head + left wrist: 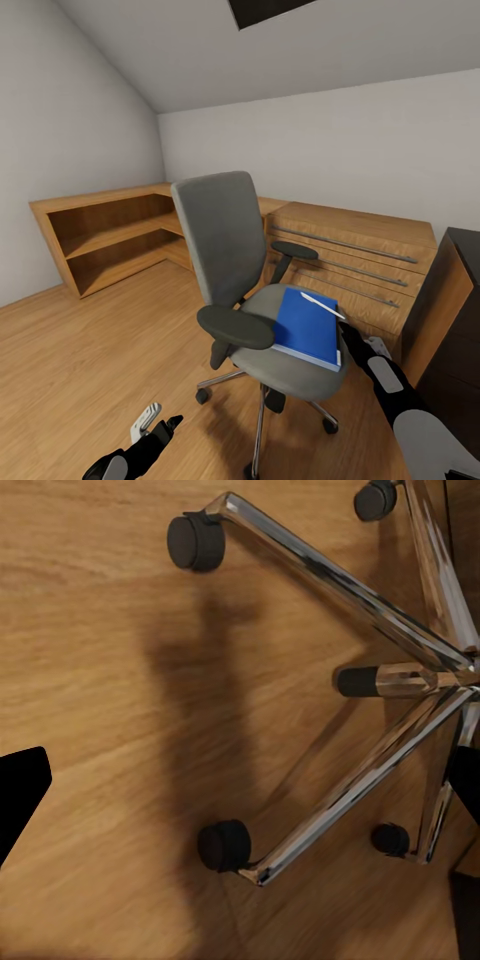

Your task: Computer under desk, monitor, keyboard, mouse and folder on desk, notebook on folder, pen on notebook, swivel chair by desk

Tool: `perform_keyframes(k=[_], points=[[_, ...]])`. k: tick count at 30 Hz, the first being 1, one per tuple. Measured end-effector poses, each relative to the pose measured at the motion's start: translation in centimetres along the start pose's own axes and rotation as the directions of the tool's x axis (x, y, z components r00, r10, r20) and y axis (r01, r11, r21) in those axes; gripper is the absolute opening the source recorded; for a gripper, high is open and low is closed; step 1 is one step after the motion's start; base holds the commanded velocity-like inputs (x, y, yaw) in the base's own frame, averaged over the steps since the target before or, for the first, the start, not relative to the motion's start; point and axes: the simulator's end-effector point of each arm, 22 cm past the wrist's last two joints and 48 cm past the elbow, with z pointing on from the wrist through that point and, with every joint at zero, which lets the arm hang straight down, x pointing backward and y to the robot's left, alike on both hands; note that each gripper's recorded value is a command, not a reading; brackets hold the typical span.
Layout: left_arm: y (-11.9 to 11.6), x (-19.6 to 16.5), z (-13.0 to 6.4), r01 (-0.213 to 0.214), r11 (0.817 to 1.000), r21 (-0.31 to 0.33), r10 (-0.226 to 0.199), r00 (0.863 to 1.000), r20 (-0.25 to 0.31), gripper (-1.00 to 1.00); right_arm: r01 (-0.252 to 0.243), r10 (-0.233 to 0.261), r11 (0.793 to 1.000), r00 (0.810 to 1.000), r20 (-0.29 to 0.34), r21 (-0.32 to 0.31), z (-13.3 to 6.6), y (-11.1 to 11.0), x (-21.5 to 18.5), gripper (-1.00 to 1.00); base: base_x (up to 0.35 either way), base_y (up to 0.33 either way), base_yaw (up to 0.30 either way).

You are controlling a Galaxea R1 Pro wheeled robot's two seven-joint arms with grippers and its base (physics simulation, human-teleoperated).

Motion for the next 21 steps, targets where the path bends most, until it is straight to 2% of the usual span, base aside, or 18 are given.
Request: perform_keyframes(k=[21], points=[[-0.23, 0.09, 0.04, 0.000, 1.000, 0.003, 0.000, 1.000, 0.000, 1.00, 0.005, -0.005, 1.000, 1.000, 0.006, 0.001, -0.05, -0.14, -0.51, 1.00, 0.012, 0.000, 0.000]])
